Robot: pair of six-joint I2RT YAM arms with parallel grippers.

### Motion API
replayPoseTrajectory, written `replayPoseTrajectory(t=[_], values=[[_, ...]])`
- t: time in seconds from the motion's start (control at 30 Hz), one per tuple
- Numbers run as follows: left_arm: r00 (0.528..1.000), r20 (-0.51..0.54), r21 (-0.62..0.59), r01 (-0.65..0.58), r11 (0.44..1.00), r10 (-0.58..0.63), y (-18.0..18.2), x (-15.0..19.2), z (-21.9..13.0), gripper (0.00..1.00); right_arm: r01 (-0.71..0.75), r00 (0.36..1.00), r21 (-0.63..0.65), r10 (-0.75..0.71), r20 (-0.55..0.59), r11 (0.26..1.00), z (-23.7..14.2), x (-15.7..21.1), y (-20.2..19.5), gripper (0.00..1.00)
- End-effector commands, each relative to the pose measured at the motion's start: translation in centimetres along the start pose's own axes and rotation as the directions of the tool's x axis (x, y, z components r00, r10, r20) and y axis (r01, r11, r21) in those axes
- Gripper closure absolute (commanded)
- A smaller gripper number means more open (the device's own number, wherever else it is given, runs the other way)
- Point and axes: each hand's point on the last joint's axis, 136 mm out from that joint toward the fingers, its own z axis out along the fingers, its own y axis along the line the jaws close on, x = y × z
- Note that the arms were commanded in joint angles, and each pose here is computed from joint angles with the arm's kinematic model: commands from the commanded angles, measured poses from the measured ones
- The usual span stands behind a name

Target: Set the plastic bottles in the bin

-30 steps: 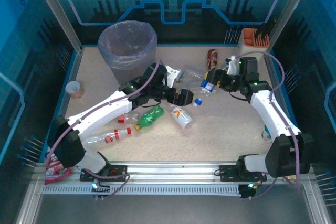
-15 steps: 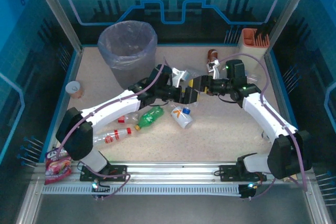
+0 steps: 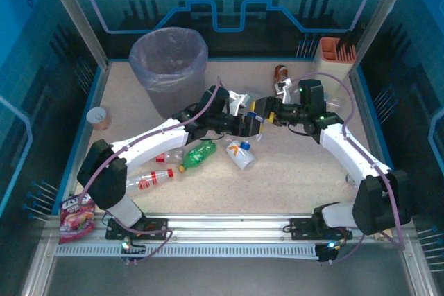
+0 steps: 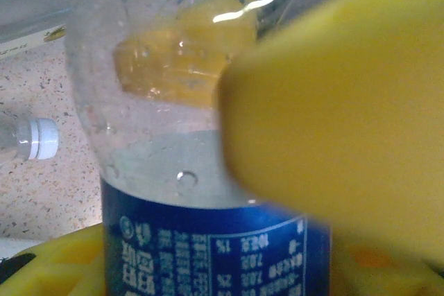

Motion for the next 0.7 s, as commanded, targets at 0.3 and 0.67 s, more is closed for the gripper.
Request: replayPoseTrajectory(t=[0.3,0.67], values=[[0.992,0.096,-0.144,-0.07,0.987,0.084,0.5,-4.9,-6.0,0.58,-0.014,0.998,0.181,0.002,0.068,0.983,-6.7,0.6,-2.7,0.08],[0.917,0.336,-0.375,-0.081,0.924,0.216,1.7,-17.0,-19.3,0.73,0.013,1.0,0.361,-0.003,-0.027,0.933,-8.2,4.6,-6.2,0.08]])
